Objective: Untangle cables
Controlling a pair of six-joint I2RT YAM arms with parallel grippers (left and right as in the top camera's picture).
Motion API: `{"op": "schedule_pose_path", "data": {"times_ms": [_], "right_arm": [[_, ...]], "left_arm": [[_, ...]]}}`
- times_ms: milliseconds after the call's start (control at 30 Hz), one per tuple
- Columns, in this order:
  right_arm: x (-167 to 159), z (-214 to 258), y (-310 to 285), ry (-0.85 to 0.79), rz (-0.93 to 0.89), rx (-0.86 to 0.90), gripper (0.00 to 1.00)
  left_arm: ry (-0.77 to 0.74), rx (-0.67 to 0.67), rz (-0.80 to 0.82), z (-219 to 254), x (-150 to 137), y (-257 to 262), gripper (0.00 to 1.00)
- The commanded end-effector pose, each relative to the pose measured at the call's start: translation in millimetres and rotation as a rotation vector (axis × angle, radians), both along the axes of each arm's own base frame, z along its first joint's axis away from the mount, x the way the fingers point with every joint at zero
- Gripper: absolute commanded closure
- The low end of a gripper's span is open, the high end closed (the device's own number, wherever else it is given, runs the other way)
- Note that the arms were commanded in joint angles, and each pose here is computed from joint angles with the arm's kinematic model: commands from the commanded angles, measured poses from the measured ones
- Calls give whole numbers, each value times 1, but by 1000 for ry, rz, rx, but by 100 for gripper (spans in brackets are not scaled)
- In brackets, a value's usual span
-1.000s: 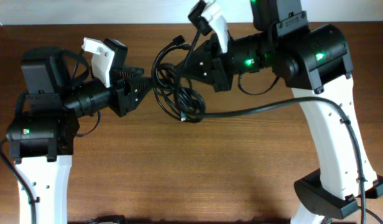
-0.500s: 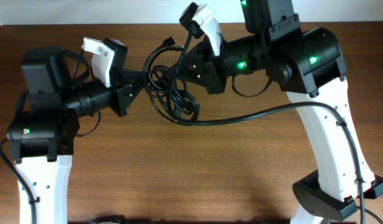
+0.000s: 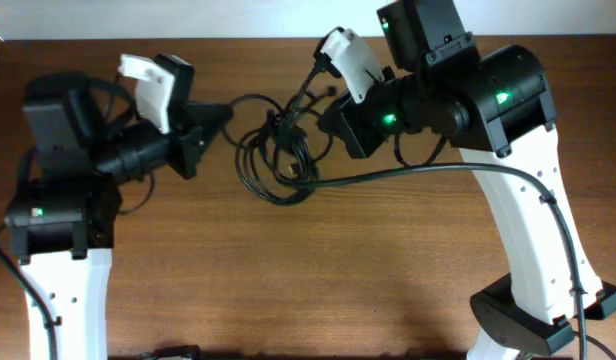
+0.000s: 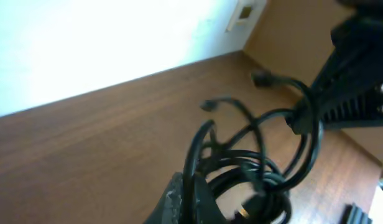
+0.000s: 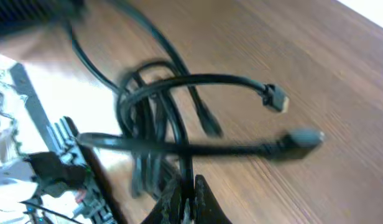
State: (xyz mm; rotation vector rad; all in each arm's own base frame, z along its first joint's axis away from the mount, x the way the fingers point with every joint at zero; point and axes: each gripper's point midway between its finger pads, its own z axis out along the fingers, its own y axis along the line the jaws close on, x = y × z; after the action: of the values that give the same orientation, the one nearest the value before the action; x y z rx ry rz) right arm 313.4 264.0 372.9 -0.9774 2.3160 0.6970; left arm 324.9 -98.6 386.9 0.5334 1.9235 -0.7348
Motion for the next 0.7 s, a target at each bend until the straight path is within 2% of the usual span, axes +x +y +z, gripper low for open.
{"op": "schedule_pose_path", "data": {"times_ms": [0,133,267,300,333,400,533,667], "right_arm": [[2,2,-16,-43,-64,-65,96],[1,1,-17,-35,-64,-69,96],[-2,-1,-18,-17,-65,-77,96],[-5,-3,-19,-5,-62,-81,92],[-8,-5,-21,10,-62,-92,67],[-8,-6,-21,12,-61,-93,64],[-14,-3,-15,24,-21,-63,48],[-26,3,-3,30,83,-2,47]], "left_arm": [[-73,-32,135,29,-1,35,100],[-139,-115,349,64,-11,86,100],[-180,-119,402,78,-25,96,100],[-190,-117,401,80,-26,95,100],[-195,-116,399,81,-25,95,100],[-194,-127,361,82,-28,89,100],[-189,-172,198,86,-41,63,100],[-160,-236,-65,89,-63,19,100]]}}
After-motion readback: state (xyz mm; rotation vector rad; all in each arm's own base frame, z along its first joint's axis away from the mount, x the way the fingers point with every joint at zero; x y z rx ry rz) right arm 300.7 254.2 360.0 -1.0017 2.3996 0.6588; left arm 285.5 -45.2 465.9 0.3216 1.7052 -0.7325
